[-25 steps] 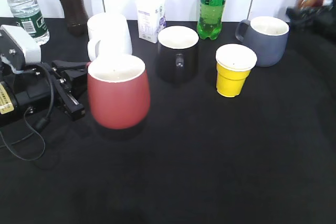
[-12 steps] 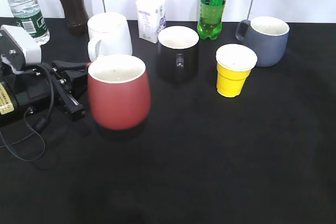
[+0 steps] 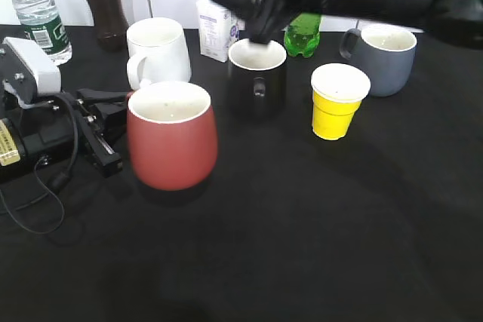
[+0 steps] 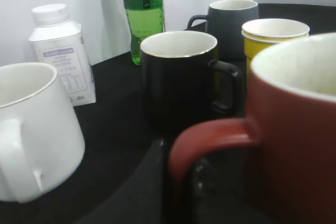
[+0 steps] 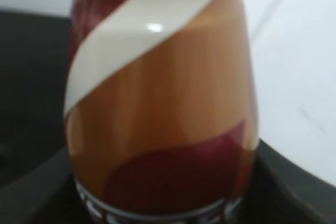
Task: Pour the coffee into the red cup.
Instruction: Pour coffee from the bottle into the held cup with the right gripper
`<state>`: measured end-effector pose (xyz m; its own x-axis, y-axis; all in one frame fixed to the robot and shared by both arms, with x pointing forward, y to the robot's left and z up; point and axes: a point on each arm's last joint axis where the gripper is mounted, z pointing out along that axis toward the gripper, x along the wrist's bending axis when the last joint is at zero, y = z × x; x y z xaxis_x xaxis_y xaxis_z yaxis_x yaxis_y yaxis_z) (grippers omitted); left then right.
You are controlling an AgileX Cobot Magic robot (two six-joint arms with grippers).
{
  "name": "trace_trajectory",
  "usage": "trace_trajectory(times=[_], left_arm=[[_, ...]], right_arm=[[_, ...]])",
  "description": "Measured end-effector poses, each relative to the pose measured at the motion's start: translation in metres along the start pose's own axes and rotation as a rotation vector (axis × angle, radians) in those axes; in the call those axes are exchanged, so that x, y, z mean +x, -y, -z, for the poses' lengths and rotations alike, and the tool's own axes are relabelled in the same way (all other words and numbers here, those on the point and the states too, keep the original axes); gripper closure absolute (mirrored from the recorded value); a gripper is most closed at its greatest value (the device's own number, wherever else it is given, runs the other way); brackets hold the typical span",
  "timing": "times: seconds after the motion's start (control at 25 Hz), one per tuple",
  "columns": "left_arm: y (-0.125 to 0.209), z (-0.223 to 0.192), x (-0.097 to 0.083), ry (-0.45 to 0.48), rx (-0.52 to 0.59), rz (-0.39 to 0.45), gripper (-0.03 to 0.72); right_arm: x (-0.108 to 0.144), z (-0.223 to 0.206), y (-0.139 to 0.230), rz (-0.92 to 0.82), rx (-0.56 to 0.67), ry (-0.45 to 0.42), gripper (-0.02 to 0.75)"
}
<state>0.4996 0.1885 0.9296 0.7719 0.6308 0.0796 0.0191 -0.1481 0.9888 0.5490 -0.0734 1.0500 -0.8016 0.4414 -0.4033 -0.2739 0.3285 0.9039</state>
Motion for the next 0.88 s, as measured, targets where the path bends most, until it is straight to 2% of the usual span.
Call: trace_trajectory(times=[0.16,0.32,0.48,0.88], left_arm=[[0.000,0.000,0.001,-0.008,-0.001,0.004,0.642],[-0.004,0.001,0.001,-0.012,-0.012,-0.005,0.642],[-0.034,0.009,0.000,-0.031,-0.106,-0.068,0.642],[-0.033,0.009,-0.006,0.040,-0.092,-0.106,0.638]], right_arm=[[0.001,0.000,0.002,0.256,0.021,-0.010,0.203],[0.000,0.000,0.005,0.329,0.061,-0.002,0.203],[0.000,0.000,0.005,0.419,0.062,-0.005,0.203],[0.000,0.000,0.005,0.803,0.061,-0.018,0.203]])
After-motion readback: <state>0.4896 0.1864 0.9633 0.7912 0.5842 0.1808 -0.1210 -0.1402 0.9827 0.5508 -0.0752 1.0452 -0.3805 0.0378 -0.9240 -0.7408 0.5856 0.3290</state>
